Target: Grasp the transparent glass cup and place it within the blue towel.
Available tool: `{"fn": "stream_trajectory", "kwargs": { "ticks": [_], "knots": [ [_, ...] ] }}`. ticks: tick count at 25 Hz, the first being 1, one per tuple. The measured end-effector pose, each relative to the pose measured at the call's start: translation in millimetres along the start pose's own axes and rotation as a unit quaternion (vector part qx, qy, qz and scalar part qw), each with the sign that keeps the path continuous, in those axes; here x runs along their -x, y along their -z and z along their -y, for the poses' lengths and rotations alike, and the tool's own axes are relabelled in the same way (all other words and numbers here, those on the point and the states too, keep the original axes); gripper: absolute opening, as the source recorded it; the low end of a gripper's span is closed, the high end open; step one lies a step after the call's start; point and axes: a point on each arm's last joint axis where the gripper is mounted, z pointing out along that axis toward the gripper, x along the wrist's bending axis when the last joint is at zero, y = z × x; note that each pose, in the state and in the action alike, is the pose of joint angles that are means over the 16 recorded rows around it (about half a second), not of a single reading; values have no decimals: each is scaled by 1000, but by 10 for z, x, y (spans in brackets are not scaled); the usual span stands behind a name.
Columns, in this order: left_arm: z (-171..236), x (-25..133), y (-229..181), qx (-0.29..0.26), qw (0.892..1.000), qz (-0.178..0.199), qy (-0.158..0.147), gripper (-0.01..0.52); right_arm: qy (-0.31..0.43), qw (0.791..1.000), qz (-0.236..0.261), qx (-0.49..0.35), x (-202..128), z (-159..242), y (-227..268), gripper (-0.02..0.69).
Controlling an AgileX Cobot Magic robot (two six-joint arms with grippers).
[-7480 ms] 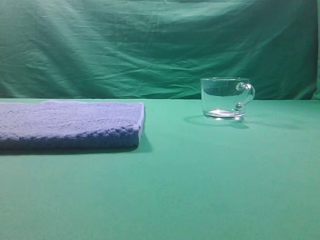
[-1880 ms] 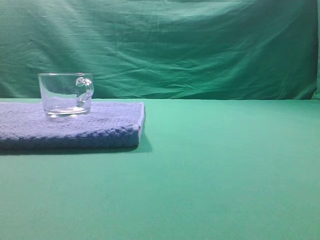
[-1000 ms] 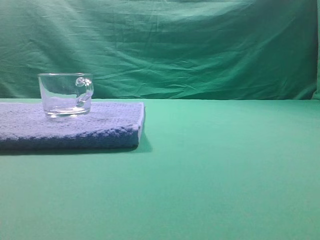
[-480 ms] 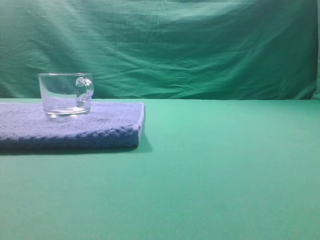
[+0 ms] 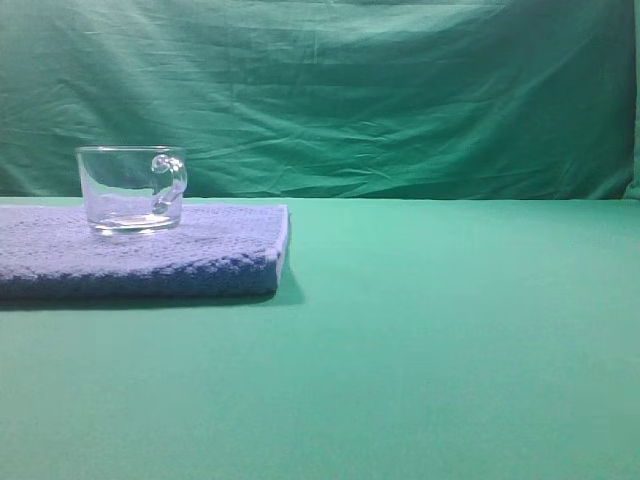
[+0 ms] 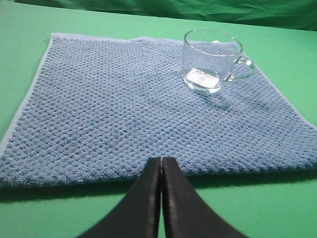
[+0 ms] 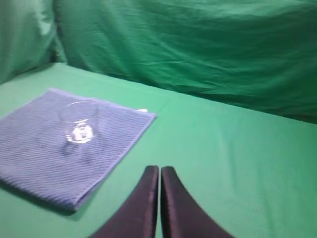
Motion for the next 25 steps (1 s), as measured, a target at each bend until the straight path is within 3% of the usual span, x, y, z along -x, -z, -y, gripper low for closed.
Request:
{"fn": "stream_trajectory", "kwargs": {
  "ticks": [12, 25],
  "knots": [
    [0, 0, 0, 0, 1000, 0, 0, 0, -2, 998, 67, -20, 55, 831, -214, 0],
    [0, 0, 0, 0, 1000, 0, 0, 0, -2, 995, 86, -57, 77, 969, -233, 0]
  ]
}}
